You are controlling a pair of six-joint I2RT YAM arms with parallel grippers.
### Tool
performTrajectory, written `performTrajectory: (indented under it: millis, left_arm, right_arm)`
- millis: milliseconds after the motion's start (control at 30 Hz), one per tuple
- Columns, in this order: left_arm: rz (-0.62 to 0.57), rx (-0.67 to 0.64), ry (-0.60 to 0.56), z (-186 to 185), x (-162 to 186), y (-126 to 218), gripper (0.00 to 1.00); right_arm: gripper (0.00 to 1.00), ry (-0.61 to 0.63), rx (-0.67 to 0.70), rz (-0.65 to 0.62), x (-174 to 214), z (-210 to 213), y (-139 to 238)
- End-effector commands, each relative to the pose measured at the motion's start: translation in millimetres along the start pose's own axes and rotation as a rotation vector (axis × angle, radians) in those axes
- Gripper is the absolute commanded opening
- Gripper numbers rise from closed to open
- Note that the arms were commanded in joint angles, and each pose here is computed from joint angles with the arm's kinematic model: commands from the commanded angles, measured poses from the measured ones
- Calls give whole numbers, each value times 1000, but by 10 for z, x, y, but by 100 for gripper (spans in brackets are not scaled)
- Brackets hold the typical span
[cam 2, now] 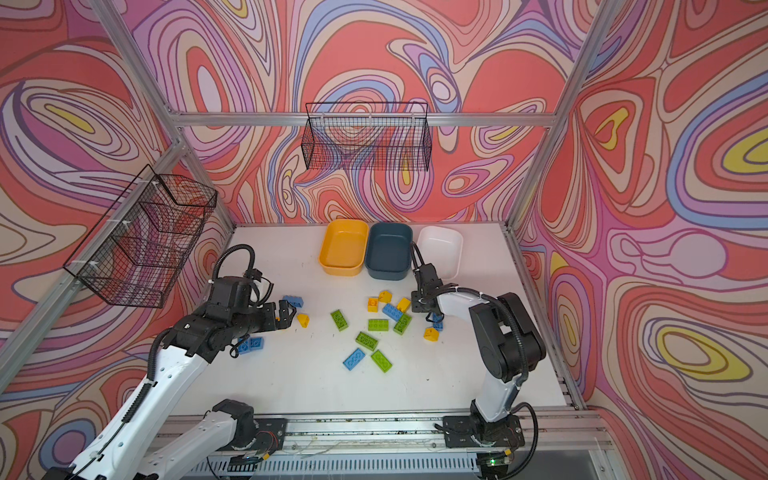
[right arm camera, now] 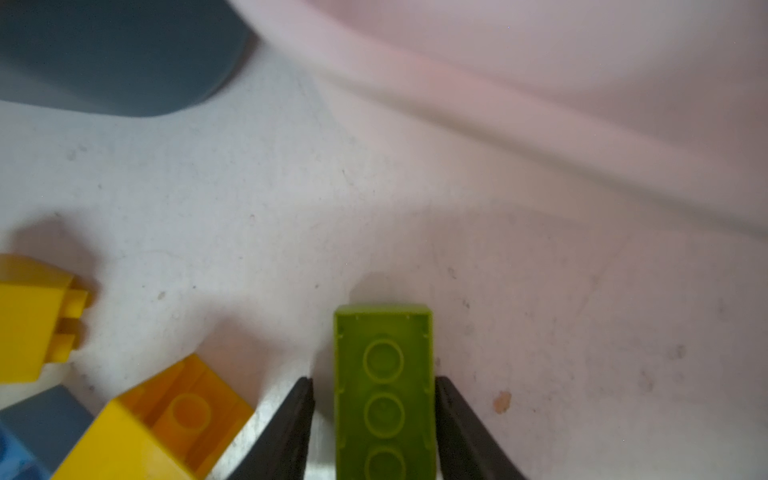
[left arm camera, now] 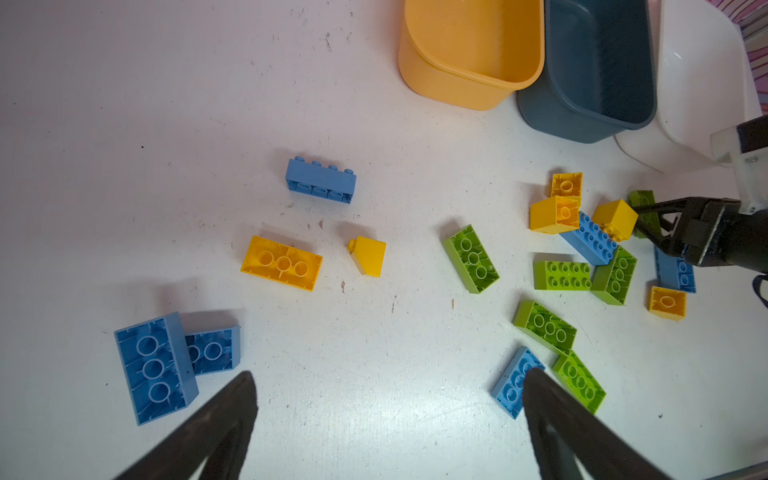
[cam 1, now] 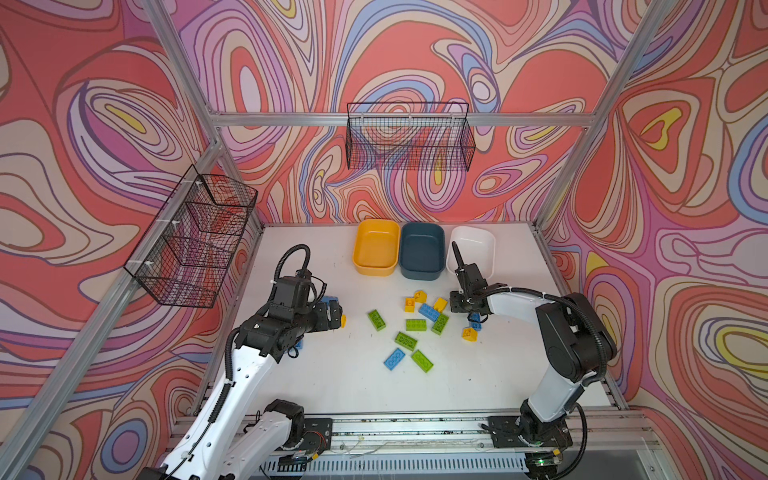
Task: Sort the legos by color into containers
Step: 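Close the right gripper on a lime-green brick while the left arm advances, then lift the green brick over the white bin and open the right gripper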
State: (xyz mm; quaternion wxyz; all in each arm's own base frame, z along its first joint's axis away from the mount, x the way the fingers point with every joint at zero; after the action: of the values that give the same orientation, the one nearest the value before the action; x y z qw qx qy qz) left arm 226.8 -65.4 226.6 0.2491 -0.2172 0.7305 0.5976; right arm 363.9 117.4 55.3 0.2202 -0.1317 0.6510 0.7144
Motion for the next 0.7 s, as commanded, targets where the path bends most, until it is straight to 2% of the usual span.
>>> performTrajectory:
  millis: [0, 100, 200, 233, 433, 667]
  left_arm:
    - [33, 3, -11, -1, 79, -23, 99]
    - [28, 7, -14, -7, 76, -4, 99]
    - [19, -3, -16, -3, 64, 15, 100]
    - [14, -10, -19, -1, 54, 27, 100]
    - [-8, -33, -97, -152, 3, 80, 100]
    - [14, -8, -144, -432, 108, -94, 100]
  right_arm:
    - [46, 27, -9, 31, 75, 62, -41]
    - [37, 36, -26, 21, 62, 106, 12]
    - [33, 43, -29, 29, 71, 119, 32]
    - [31, 41, -43, 1, -1, 144, 142]
    - [30, 35, -128, -43, -163, 269, 487]
    - [30, 17, -219, -151, -553, 450, 976]
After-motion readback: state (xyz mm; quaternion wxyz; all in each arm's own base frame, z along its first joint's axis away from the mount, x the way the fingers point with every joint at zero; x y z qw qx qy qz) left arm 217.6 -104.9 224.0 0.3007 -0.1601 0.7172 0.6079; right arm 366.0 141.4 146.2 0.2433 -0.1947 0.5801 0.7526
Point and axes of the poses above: each gripper's point midway between its finger pads, its own y axis back along the fingers, its own z axis along the line the jaws close on, x = y × z, the point moved 4 cm from there along y, back along the fingers, and after that the axes turned 9 degrees about -y, right-handed, at the moved point
